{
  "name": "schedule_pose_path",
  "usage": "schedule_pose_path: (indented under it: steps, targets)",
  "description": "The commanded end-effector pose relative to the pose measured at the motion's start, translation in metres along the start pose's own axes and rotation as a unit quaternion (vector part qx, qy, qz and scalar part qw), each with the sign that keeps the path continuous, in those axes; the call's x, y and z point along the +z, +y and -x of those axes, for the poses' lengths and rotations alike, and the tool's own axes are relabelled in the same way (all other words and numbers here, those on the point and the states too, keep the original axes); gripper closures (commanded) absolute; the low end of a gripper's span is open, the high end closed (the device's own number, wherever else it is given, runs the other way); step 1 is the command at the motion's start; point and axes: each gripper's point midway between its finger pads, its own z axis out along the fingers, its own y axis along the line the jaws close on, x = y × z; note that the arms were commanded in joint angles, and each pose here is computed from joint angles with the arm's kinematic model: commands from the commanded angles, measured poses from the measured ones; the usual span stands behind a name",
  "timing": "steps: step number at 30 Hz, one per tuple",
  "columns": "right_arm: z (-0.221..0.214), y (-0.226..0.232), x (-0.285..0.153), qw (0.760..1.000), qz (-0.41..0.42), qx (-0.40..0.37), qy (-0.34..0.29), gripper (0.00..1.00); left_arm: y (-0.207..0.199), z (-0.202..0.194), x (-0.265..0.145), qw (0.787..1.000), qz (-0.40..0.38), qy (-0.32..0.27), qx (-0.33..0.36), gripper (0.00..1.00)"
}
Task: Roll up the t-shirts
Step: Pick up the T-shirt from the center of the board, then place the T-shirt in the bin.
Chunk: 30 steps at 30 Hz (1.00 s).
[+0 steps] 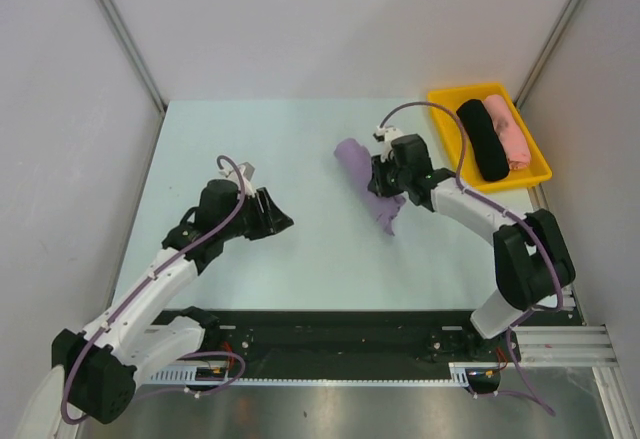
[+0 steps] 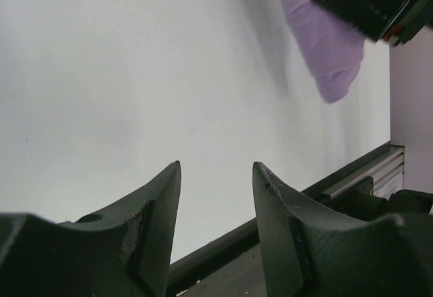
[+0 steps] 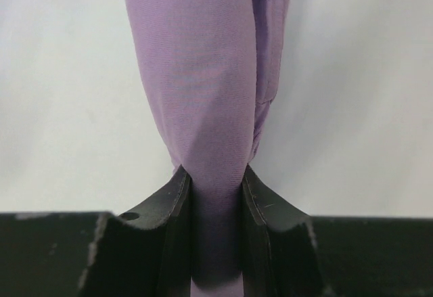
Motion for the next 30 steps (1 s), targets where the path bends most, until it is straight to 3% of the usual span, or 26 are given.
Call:
schedule_pose_path:
  steps: [1, 5, 7, 14, 21, 30]
  targets:
    - [0.097, -0.05, -0.046, 0.989, -0.065, -0.063, -0.115, 1.0, -0.004, -0.005, -0.009, 0.999, -0.022, 0.008, 0.039, 0.48]
    - [0.145, -0.138, -0.082, 0.976, -0.119, -0.04, -0.175, 1.0, -0.005, -0.005, -0.012, 0.998, -0.027, 0.004, 0.058, 0.48]
    - [0.159, -0.16, -0.086, 0.972, -0.122, -0.049, -0.195, 1.0, -0.004, -0.005, -0.013, 0.998, -0.027, 0.003, 0.063, 0.48]
    - [0.171, -0.269, -0.094, 0.949, -0.206, -0.019, -0.238, 1.0, -0.017, -0.005, -0.016, 0.996, -0.061, 0.007, 0.071, 0.48]
    - [0.18, -0.305, -0.091, 0.936, -0.262, -0.106, -0.208, 1.0, -0.025, -0.004, -0.022, 0.992, -0.079, 0.009, 0.094, 0.48]
    - [0.156, -0.319, -0.06, 0.954, -0.241, -0.125, -0.13, 1.0, -0.014, -0.02, -0.016, 0.991, -0.083, 0.027, 0.097, 0.48]
